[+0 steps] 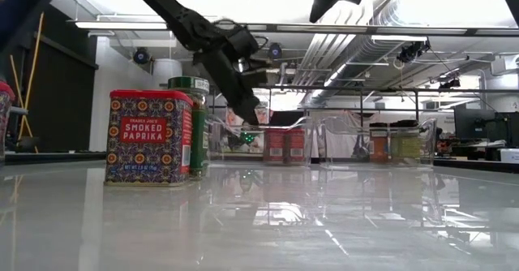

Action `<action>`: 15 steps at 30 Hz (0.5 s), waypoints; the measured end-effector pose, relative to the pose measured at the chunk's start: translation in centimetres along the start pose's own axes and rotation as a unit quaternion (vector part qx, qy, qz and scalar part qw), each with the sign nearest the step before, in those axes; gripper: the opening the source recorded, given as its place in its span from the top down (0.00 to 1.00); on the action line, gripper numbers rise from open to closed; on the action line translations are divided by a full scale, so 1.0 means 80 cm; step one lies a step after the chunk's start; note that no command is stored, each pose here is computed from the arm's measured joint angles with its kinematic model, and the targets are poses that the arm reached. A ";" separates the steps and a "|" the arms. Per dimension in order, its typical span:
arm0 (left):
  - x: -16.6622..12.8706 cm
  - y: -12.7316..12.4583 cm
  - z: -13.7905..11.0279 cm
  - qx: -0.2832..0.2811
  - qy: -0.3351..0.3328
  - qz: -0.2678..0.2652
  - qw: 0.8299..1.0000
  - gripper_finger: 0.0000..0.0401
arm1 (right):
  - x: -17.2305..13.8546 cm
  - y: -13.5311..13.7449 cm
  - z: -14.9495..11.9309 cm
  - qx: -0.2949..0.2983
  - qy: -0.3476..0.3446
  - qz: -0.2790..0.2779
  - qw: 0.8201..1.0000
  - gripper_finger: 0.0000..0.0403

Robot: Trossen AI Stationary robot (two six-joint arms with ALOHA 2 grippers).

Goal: Sort spices by type
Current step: Put the red seasoning can into the left transparent bin

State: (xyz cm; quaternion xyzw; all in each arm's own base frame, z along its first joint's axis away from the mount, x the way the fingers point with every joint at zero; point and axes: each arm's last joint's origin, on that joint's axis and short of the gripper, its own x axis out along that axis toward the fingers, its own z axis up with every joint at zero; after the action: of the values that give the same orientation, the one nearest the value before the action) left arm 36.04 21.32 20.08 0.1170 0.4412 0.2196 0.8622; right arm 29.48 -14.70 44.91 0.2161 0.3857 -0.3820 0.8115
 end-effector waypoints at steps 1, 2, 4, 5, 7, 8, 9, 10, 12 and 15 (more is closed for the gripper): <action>-0.009 0.001 -0.001 -0.011 0.008 -0.011 1.000 1.00 | 0.000 0.000 0.001 -0.006 -0.003 0.001 1.000 1.00; -0.019 0.002 -0.001 -0.028 0.015 -0.025 0.999 1.00 | 0.000 0.000 0.001 -0.013 -0.006 0.002 1.000 1.00; -0.039 0.001 -0.003 -0.081 0.027 -0.073 0.994 1.00 | 0.000 0.001 0.003 -0.033 -0.014 0.006 0.999 1.00; -0.050 -0.001 -0.005 -0.108 0.028 -0.098 0.989 1.00 | 0.000 0.002 0.005 -0.041 -0.020 0.008 0.999 1.00; -0.073 -0.013 -0.012 -0.144 0.024 -0.136 0.980 1.00 | 0.000 0.003 0.008 -0.056 -0.034 0.012 0.998 1.00; -0.087 -0.024 -0.017 -0.151 0.022 -0.146 0.978 1.00 | 0.000 0.004 0.010 -0.063 -0.043 0.015 0.997 1.00; -0.101 -0.037 -0.024 -0.152 0.021 -0.154 0.976 1.00 | -0.001 0.004 0.013 -0.068 -0.051 0.016 0.996 1.00; -0.117 -0.052 -0.030 -0.154 0.017 -0.164 0.974 1.00 | -0.001 0.004 0.014 -0.075 -0.056 0.017 0.995 1.00; -0.152 -0.085 -0.047 -0.152 0.009 -0.191 0.970 1.00 | -0.001 0.005 0.016 -0.087 -0.064 0.019 0.994 1.00; -0.209 -0.131 -0.072 -0.142 -0.012 -0.241 0.960 1.00 | -0.001 0.005 0.016 -0.101 -0.066 0.019 0.992 1.00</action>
State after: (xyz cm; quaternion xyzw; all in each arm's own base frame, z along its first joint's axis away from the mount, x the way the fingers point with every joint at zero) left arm 25.65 4.15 24.41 -0.1138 0.4102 0.0642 0.9026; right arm 30.38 -15.24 45.78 0.1142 0.3636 -0.3392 0.8601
